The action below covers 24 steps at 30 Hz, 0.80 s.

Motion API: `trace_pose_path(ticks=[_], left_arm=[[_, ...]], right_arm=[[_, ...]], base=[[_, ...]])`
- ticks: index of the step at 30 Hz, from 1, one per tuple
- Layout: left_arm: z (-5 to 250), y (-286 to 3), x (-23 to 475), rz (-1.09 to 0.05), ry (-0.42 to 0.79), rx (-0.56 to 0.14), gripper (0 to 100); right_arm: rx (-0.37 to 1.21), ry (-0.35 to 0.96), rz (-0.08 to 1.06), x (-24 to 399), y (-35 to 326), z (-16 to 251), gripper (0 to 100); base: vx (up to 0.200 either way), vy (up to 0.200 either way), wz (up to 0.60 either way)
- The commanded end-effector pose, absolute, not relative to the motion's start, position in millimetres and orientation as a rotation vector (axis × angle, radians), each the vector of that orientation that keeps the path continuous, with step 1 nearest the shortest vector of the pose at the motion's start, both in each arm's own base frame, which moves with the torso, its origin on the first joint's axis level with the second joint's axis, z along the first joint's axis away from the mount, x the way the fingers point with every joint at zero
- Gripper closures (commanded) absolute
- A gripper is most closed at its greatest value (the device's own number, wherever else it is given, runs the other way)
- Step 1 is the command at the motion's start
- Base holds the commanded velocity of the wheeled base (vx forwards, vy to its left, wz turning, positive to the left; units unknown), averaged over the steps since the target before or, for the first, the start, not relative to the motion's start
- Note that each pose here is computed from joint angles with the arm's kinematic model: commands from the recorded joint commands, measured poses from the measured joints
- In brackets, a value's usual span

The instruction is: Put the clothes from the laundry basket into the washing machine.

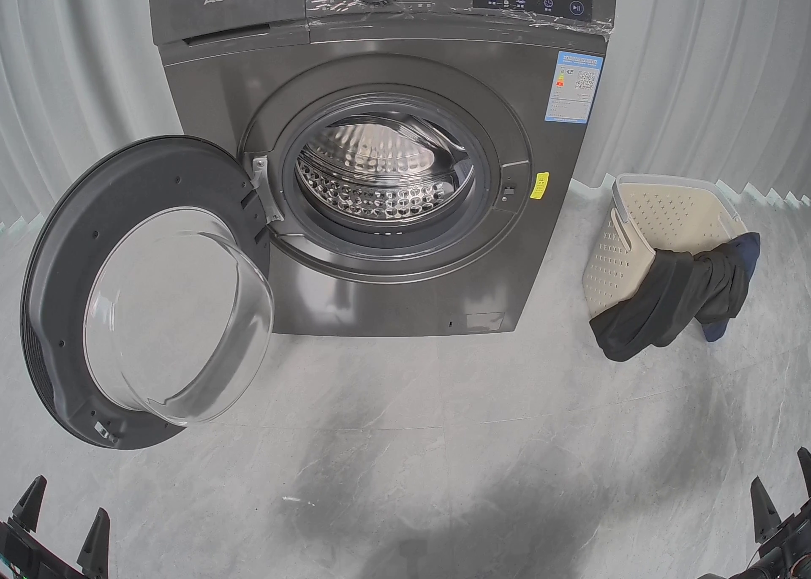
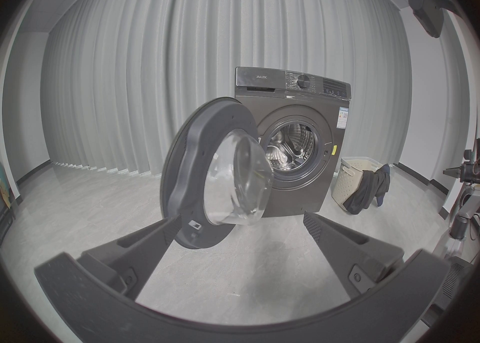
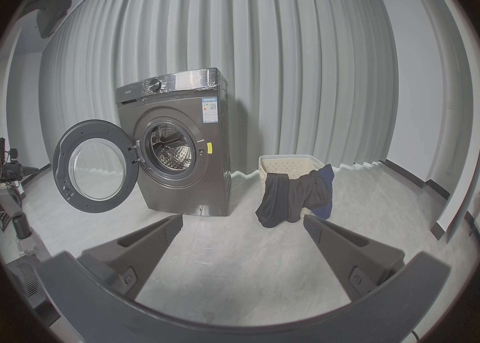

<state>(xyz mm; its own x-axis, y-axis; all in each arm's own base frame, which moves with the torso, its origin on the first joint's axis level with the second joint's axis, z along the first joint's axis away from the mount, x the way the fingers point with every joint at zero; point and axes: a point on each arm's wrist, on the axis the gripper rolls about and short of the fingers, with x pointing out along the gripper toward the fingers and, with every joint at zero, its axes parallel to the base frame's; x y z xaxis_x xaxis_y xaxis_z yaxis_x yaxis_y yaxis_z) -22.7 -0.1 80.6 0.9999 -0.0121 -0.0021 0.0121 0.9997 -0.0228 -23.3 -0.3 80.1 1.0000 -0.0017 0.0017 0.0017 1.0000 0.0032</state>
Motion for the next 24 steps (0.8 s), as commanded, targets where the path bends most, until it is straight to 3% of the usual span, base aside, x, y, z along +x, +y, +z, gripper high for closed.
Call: trace_pose_path(ticks=[1,19,24], left_arm=[[76.2,-0.1,-23.0,-0.012,-0.001,-0.023,0],[76.2,-0.1,-23.0,-0.011,-0.001,-0.021,0],[76.2,-0.1,-23.0,-0.012,-0.001,-0.023,0]], right_arm=[[0.003,0.005,-0.002,-22.9,-0.3,75.3,0],[0.003,0.003,-0.002,-22.9,-0.3,75.4,0],[0.003,0.005,-0.002,-22.9,-0.3,75.3,0]], base=[[0.000,-0.200,0.00],[0.000,-0.200,0.00],[0.000,0.000,0.00]])
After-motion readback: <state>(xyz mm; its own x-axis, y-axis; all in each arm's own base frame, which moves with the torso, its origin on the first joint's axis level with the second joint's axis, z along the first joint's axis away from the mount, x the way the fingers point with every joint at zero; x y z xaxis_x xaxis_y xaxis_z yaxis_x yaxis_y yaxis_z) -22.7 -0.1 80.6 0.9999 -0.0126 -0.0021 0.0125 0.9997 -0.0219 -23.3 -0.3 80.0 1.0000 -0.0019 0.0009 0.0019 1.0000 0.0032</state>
